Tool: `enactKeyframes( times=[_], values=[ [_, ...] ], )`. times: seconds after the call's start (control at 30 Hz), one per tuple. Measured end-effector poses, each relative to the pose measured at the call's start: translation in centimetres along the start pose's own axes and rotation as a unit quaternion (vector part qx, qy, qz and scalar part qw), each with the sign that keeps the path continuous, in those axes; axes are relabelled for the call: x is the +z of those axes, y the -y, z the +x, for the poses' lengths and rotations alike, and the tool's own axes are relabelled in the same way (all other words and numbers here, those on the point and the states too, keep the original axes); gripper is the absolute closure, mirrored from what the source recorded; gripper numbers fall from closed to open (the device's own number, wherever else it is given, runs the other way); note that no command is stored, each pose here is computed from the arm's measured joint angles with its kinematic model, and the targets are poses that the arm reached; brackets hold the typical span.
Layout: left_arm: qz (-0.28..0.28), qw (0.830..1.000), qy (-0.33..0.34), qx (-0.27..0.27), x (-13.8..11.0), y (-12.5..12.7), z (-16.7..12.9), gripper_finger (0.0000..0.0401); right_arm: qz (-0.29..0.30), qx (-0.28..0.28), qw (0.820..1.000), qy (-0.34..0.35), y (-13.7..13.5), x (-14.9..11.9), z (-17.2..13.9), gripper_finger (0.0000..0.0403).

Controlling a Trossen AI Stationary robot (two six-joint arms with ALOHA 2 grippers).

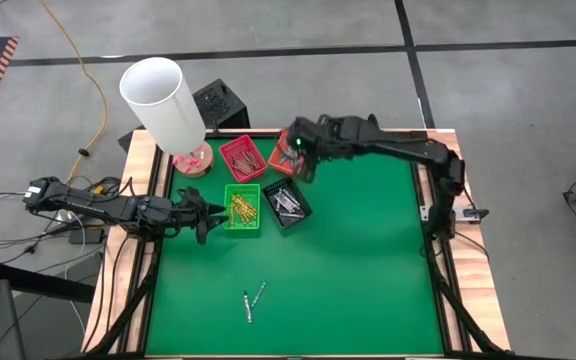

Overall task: Sort crayons
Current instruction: Put the blue crayon into the orange bin

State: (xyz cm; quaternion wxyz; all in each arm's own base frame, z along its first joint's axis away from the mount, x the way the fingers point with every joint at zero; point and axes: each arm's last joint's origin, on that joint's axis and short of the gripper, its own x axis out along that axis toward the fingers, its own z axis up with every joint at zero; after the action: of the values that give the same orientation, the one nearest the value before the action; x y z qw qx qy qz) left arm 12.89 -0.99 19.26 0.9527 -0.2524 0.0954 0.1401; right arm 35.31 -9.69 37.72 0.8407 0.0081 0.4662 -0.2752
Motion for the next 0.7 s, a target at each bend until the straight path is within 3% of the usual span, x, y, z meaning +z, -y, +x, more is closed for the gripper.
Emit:
enactKeyframes(
  times=[0.13, 0.23, 0.43, 0.7],
  values=[
    [-0.008, 1.000, 0.010, 0.015, 0.1, -0.1, 0.0, 0.0226, 0.104, -0.027, 0.994, -0.010, 2.9, 0.5, 2.8, 0.0402],
    [-0.018, 1.000, 0.014, 0.020, 0.1, -0.1, 0.0, 0.0226, 0.149, -0.041, 0.988, -0.018, 4.2, 0.7, 5.0, 0.0402],
    [-0.033, 0.999, 0.006, 0.019, 0.0, -0.2, 0.0, 0.0226, 0.158, -0.044, 0.985, -0.054, 4.4, 0.7, 10.5, 0.0401],
    [-0.037, 0.999, -0.006, 0.025, -0.3, -0.3, 0.0, 0.0226, 0.155, -0.035, 0.982, -0.105, 4.5, -0.2, 15.2, 0.0401]
  ],
)
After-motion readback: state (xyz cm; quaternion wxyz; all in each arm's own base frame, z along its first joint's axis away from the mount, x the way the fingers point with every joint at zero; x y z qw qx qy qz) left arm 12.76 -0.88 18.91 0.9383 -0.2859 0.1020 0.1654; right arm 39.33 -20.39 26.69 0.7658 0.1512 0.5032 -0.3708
